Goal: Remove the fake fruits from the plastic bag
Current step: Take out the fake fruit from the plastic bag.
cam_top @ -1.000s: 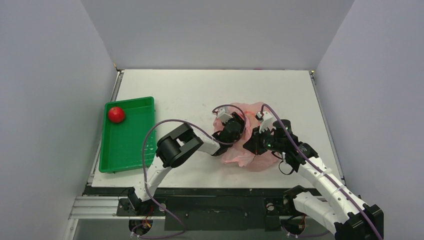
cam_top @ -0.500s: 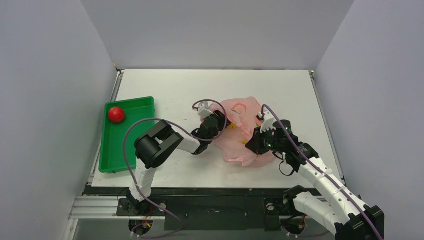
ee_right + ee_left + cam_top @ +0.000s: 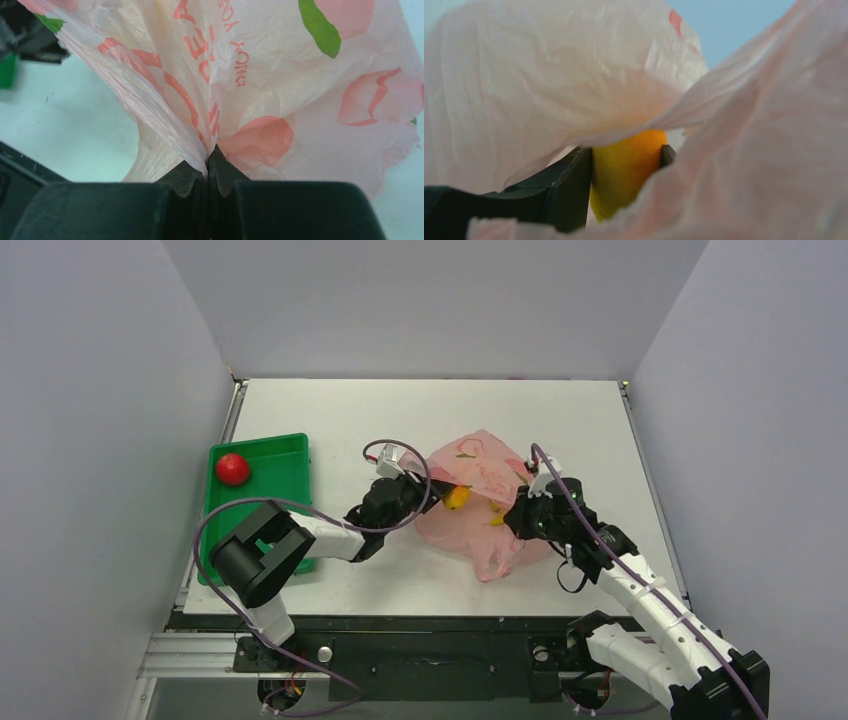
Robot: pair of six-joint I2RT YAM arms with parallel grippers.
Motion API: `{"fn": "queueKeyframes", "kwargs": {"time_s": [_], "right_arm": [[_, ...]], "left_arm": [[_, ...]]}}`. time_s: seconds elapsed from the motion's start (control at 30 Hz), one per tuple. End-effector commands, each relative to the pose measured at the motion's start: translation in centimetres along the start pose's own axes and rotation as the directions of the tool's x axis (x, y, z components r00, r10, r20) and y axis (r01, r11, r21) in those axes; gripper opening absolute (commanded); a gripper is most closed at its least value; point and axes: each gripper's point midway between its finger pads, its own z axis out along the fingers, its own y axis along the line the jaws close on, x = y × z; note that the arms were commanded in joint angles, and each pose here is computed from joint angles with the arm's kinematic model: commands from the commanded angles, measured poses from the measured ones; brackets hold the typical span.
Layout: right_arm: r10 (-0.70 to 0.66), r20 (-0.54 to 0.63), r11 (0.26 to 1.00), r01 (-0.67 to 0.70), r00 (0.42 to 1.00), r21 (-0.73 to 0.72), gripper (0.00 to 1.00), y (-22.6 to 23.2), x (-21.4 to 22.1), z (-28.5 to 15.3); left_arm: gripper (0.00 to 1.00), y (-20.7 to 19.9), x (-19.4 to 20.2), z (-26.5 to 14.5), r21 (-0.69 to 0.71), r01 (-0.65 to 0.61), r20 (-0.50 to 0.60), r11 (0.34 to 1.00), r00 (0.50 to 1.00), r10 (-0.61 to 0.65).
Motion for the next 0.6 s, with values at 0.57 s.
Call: {"fn": "queueKeyframes", "kwargs": {"time_s": [0.57], "right_arm": [[0.033,0.363,0.934,-0.158,0.931,0.319,0.00,-6.0,-9.2,0.4]], "left_arm": [[0.00,-6.5,10.1,-10.9,0.254,-0.132,-0.545,0.958,0.799,0.255]]}}
